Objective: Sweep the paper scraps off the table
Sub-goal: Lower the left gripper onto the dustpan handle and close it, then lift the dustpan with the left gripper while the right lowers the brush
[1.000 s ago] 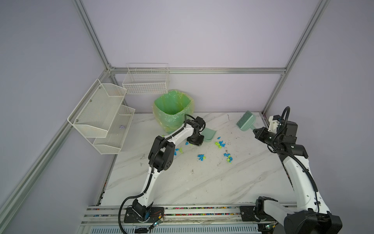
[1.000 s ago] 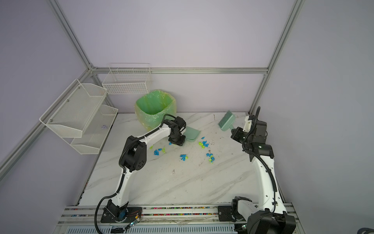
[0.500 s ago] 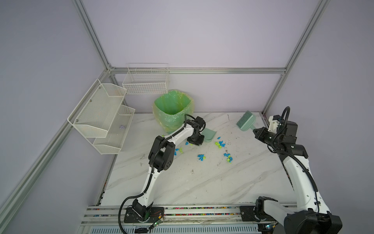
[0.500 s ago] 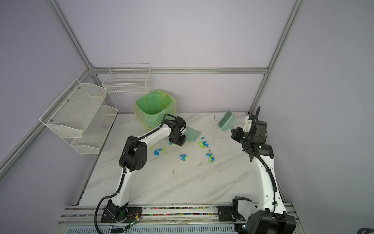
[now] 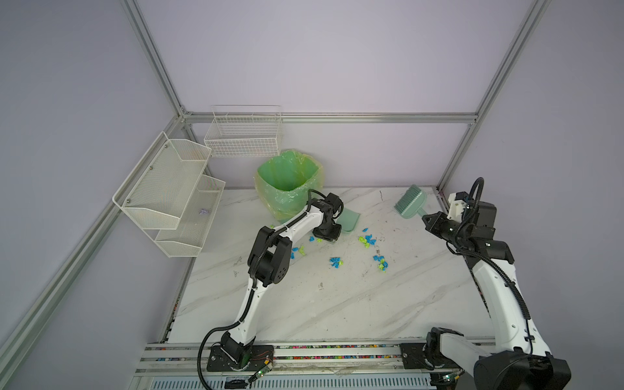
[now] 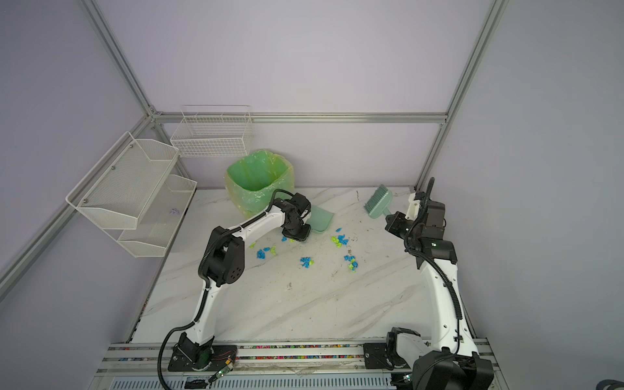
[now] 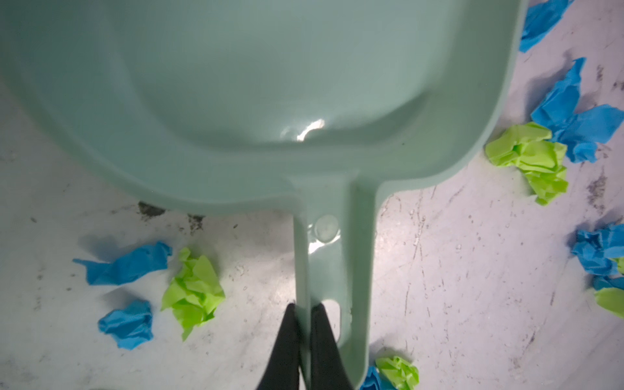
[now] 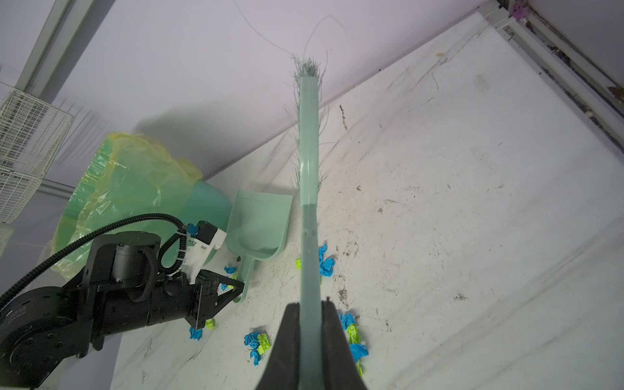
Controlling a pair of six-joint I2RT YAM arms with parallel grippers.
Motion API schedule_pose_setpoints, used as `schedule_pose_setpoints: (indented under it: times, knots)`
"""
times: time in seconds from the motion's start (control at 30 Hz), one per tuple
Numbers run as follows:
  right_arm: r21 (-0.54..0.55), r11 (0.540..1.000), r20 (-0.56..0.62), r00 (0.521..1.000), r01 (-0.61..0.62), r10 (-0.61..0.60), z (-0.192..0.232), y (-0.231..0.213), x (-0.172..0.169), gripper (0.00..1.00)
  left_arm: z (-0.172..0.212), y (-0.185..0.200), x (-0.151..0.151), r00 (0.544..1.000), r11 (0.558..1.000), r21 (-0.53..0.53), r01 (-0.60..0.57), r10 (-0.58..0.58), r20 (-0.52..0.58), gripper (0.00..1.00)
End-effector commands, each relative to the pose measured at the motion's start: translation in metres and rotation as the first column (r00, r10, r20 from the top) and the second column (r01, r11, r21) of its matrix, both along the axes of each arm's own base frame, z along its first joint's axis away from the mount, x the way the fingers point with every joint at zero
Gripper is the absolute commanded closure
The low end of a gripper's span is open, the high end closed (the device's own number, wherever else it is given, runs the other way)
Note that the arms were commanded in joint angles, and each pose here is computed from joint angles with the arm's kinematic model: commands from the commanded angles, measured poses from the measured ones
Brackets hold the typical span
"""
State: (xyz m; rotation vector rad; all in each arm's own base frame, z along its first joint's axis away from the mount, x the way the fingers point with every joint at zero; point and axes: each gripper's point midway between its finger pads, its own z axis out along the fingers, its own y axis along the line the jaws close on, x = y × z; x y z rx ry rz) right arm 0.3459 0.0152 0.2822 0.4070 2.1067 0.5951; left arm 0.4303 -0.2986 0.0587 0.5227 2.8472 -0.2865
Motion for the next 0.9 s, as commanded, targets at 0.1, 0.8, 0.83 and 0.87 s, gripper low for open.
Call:
schedule_pose_setpoints:
  times: [0.1,0.8,0.83,0.87]
  knots:
    - [-0.015,1.000,0.049,0.999,-0.012,0.013,0.022,0.000,0.000,1.00,0.032,-0.017,0.015,0.998,0.996,-0.085,0.008,-0.003,0.058,1.00]
    - [-0.063,0.998,-0.053,0.999,-0.010,0.007,0.006,-0.006,0.000,1.00,0.083,-0.029,-0.007,0.999,0.973,-0.226,0.042,-0.037,0.029,1.00]
    - [-0.071,0.997,-0.063,0.998,-0.010,0.005,0.004,-0.007,0.001,1.00,0.086,-0.028,-0.009,0.999,0.972,-0.231,0.045,-0.039,0.028,1.00]
    - [-0.080,0.997,-0.074,0.997,-0.009,0.003,0.002,-0.008,0.001,1.00,0.090,-0.028,-0.011,0.999,0.971,-0.235,0.048,-0.043,0.027,1.00]
